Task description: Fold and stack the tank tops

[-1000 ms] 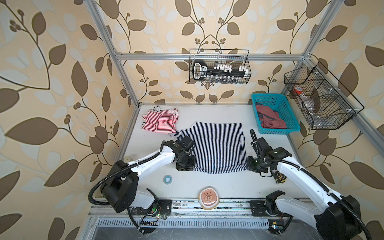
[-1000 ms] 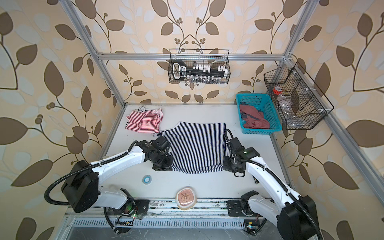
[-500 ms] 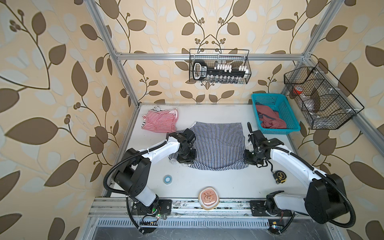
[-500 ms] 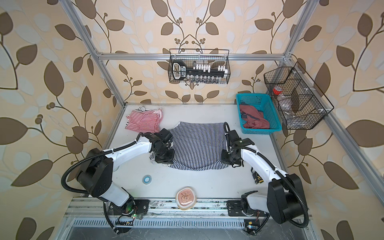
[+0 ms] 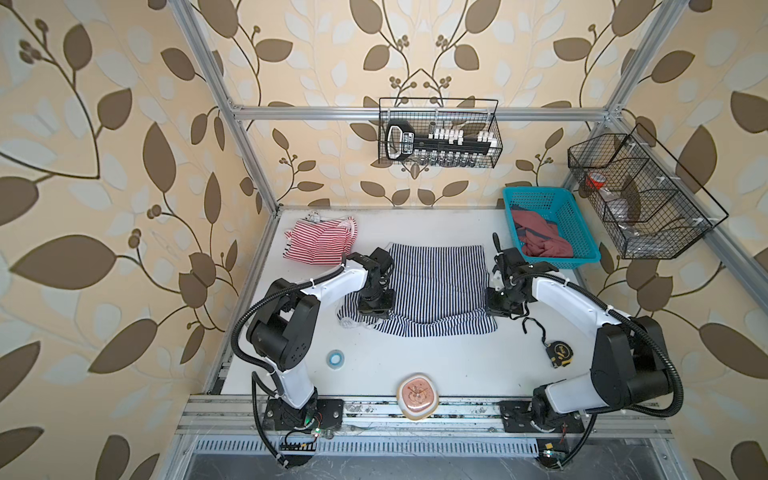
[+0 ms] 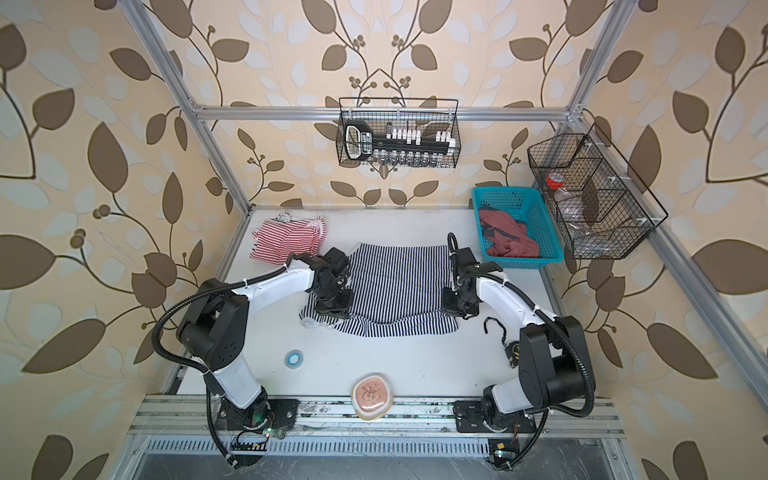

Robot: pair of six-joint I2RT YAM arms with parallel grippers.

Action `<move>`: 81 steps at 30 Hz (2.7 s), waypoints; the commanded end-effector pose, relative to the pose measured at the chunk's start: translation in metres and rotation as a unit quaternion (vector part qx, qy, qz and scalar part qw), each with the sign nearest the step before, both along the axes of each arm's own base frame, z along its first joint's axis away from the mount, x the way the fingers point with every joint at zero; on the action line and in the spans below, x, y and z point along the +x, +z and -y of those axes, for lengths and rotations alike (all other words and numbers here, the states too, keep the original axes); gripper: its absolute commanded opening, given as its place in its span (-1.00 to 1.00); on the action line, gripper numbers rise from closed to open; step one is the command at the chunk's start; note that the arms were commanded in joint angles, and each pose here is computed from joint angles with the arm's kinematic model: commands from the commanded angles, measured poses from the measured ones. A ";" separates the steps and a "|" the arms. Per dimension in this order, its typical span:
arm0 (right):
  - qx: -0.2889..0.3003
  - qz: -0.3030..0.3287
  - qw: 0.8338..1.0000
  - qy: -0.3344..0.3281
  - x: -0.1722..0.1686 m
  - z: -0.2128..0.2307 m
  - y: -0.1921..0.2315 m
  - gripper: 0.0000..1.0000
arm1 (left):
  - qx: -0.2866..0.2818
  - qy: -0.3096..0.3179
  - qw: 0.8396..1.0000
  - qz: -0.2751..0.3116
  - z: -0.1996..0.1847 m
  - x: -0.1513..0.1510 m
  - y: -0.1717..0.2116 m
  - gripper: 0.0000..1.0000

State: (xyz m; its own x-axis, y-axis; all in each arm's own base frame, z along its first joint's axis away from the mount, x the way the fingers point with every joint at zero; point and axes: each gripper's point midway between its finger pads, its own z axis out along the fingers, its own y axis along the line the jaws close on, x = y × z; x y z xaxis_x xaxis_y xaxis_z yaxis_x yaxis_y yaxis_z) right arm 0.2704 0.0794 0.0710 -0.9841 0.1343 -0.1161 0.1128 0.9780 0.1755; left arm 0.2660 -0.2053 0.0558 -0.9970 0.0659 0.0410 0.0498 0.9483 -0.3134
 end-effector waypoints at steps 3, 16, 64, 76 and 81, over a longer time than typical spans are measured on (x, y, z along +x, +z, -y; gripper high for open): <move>-0.005 -0.013 1.000 0.010 0.002 0.007 0.000 -1.00 | 0.003 -0.005 1.000 -0.004 -0.005 0.011 0.004 -1.00; 0.014 -0.033 0.999 0.012 0.013 0.006 -0.014 -0.89 | 0.004 -0.005 1.000 -0.012 -0.003 0.026 -0.005 -1.00; 0.095 0.016 0.995 0.026 0.013 -0.054 -0.007 -0.91 | -0.023 0.029 0.998 0.042 0.004 0.015 0.042 -0.98; 0.062 -0.030 0.997 0.028 0.008 -0.051 -0.054 -0.91 | 0.077 0.075 0.992 0.061 -0.067 -0.038 0.050 -0.42; 0.053 -0.038 0.998 0.025 0.007 -0.046 -0.062 -0.91 | 0.125 0.083 0.988 0.039 -0.090 -0.057 0.033 -0.67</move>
